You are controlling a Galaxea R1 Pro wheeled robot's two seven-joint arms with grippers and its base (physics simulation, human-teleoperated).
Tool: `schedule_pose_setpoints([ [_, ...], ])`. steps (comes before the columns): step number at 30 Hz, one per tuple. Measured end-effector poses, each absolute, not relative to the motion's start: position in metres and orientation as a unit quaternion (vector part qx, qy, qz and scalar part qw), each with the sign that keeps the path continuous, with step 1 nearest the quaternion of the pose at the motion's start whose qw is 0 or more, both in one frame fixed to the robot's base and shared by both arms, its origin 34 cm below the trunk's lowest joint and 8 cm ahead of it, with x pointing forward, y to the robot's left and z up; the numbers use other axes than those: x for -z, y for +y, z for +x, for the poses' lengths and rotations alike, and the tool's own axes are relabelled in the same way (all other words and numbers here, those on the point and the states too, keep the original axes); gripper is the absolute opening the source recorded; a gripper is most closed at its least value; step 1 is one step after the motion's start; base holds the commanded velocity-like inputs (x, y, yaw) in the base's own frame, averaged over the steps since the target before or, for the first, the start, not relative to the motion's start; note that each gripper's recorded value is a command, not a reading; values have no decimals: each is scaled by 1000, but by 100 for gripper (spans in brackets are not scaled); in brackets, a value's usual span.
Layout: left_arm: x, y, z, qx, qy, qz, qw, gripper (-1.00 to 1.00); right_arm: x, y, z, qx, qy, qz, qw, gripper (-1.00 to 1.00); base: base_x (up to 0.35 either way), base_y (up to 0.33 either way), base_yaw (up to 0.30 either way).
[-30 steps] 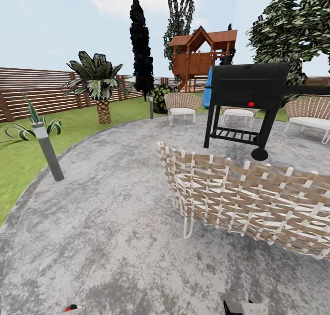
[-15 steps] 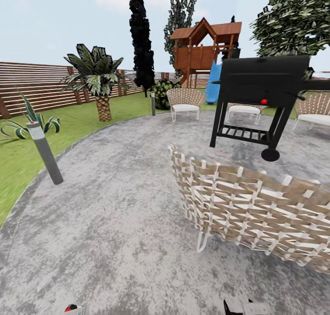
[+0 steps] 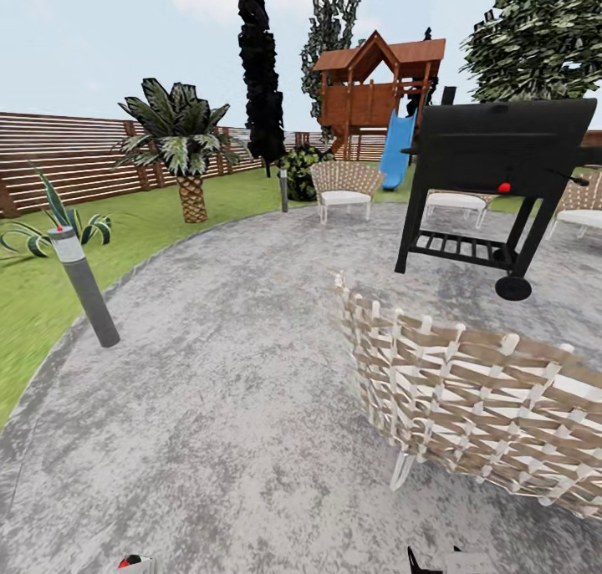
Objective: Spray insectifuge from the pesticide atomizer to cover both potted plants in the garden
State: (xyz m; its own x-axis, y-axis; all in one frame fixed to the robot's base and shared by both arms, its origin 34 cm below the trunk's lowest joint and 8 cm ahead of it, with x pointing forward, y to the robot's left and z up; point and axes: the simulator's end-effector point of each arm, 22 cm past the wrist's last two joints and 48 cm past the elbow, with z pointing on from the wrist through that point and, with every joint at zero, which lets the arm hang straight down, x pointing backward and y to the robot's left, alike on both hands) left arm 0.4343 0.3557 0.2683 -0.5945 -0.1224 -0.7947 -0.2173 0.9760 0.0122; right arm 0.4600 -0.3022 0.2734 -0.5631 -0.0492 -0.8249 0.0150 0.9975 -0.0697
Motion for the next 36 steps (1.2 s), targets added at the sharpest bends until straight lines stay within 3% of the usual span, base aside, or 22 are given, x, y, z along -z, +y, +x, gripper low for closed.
schedule_pose_setpoints([
  [36, -268, 354, 434, -53, 891, -95, 440, -100, -273, -300, 459, 32, 884, -11, 466, 100, 267, 235, 0],
])
